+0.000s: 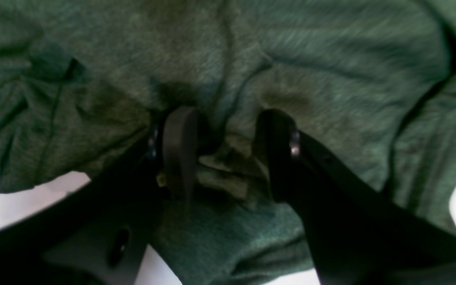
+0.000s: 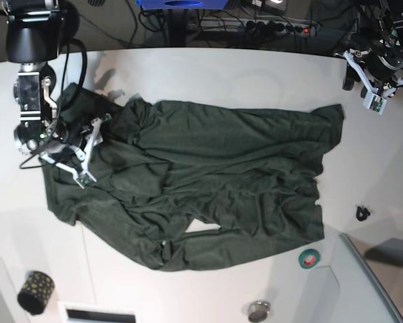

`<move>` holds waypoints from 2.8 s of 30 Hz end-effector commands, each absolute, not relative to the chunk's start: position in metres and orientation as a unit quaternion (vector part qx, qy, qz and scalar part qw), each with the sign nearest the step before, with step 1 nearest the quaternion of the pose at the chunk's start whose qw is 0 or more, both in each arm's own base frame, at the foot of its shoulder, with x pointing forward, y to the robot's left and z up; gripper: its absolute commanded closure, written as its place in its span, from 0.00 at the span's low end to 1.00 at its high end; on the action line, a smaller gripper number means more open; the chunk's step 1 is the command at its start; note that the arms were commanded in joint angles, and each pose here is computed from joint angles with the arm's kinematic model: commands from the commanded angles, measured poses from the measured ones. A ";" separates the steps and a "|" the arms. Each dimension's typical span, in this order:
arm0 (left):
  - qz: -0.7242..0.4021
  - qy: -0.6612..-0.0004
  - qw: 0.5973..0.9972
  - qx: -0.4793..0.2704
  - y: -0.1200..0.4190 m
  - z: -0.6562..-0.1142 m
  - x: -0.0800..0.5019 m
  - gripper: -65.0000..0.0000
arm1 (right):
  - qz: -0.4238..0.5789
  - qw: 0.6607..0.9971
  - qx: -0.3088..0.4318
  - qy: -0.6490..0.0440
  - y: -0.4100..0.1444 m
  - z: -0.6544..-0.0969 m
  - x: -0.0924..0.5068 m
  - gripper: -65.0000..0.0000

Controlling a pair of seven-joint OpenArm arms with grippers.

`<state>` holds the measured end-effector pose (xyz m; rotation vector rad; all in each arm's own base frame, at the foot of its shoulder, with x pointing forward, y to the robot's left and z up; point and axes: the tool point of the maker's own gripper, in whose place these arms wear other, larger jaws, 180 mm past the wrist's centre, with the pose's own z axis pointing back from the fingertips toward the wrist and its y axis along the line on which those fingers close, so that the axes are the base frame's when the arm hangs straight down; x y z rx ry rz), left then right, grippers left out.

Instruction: Layout the t-shirt on the table in an organized manner, then fold the t-shirt properly

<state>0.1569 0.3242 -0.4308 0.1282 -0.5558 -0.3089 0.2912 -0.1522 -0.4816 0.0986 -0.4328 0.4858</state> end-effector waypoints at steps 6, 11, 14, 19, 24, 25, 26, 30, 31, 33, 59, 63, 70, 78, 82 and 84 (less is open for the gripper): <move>-0.156 -0.283 0.944 0.071 0.330 -0.423 0.161 0.59 | 0.234 0.940 0.055 -0.242 -0.147 -0.471 0.308 0.98; -0.156 -0.283 0.944 0.071 0.330 -0.423 0.161 0.59 | 0.237 0.937 0.051 -0.251 -0.146 -0.465 0.310 0.99; -0.156 -0.283 0.944 0.071 0.330 -0.423 0.161 0.59 | 0.247 0.930 0.036 -0.269 -0.147 -0.449 0.311 0.99; -0.156 -0.283 0.944 0.071 0.330 -0.423 0.161 0.59 | 0.260 0.919 0.001 -0.295 -0.151 -0.410 0.329 0.99; -0.155 -0.283 0.944 0.071 0.329 -0.423 0.161 0.59 | 0.260 0.910 -0.021 -0.321 -0.154 -0.378 0.361 0.99; -0.155 -0.283 0.944 0.071 0.329 -0.423 0.161 0.59 | 0.262 0.907 -0.022 -0.328 -0.153 -0.372 0.368 0.99; -0.155 -0.283 0.944 0.071 0.329 -0.423 0.161 0.59 | 0.272 0.901 -0.023 -0.337 -0.146 -0.364 0.376 0.99; -0.156 -0.281 0.944 0.071 0.329 -0.424 0.159 0.59 | 0.307 0.889 -0.021 -0.341 -0.125 -0.355 0.399 0.99; -0.156 -0.277 0.946 0.070 0.329 -0.425 0.155 0.59 | 0.312 0.889 -0.017 -0.336 -0.121 -0.358 0.402 0.99; -0.155 -0.278 0.946 0.067 0.328 -0.425 0.154 0.59 | 0.319 0.895 -0.005 -0.312 -0.113 -0.373 0.408 0.99; -0.087 -0.339 0.937 -0.017 0.301 -0.417 0.162 0.59 | -0.285 0.888 0.128 -0.338 -0.263 -0.447 0.207 0.41; -0.084 -0.335 0.938 -0.020 0.300 -0.419 0.158 0.59 | -0.307 0.883 0.161 -0.317 -0.250 -0.468 0.210 0.41; 0.007 -0.350 0.937 -0.009 0.332 -0.417 0.138 0.57 | -0.319 0.876 0.200 -0.303 -0.241 -0.482 0.229 0.41; 0.087 -0.335 0.937 -0.043 0.348 -0.437 0.107 0.45 | -0.340 0.861 0.225 -0.304 -0.247 -0.497 0.249 0.41; 0.090 -0.335 0.937 -0.047 0.343 -0.439 0.106 0.22 | -0.349 0.856 0.237 -0.298 -0.246 -0.504 0.254 0.41; 0.097 -0.336 0.935 -0.050 0.341 -0.441 0.106 0.19 | -0.354 0.853 0.243 -0.296 -0.242 -0.508 0.255 0.42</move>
